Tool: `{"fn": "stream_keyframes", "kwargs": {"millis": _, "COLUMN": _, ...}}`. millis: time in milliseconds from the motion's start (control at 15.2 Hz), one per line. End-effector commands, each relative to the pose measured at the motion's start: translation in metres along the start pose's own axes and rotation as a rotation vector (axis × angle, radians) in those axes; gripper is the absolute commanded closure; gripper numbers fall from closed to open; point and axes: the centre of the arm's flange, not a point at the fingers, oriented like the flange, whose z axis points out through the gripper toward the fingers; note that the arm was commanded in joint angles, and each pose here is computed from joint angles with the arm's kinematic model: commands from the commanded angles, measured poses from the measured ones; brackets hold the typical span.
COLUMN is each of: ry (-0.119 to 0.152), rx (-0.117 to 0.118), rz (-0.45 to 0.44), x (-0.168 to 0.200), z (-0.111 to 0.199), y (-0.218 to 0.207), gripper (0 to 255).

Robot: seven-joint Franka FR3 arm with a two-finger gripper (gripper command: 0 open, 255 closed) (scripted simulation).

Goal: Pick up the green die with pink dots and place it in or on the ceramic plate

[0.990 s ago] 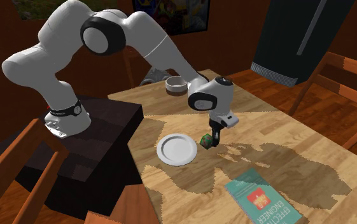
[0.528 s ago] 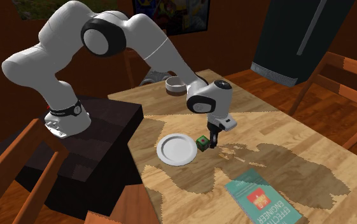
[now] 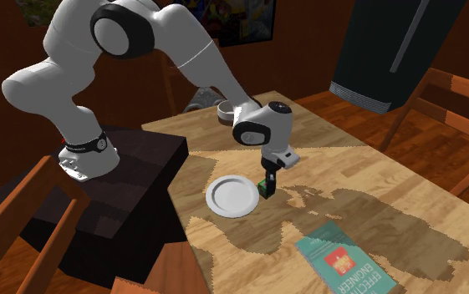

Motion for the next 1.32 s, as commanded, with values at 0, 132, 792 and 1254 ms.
{"fn": "stream_keyframes", "kwargs": {"millis": 0, "ry": 0.000, "rx": 0.000, "rz": -0.001, "x": 0.000, "z": 0.009, "y": -0.001, "gripper": 0}}
{"fn": "stream_keyframes", "kwargs": {"millis": 132, "ry": 0.000, "rx": 0.000, "rz": -0.001, "x": 0.000, "z": 0.020, "y": -0.001, "gripper": 0}}
{"fn": "stream_keyframes", "kwargs": {"millis": 792, "ry": 0.000, "rx": 0.000, "rz": -0.001, "x": 0.000, "z": 0.023, "y": -0.001, "gripper": 255}}
{"fn": "stream_keyframes", "kwargs": {"millis": 1254, "ry": 0.000, "rx": 0.000, "rz": -0.001, "x": -0.001, "z": 0.022, "y": 0.000, "gripper": 255}}
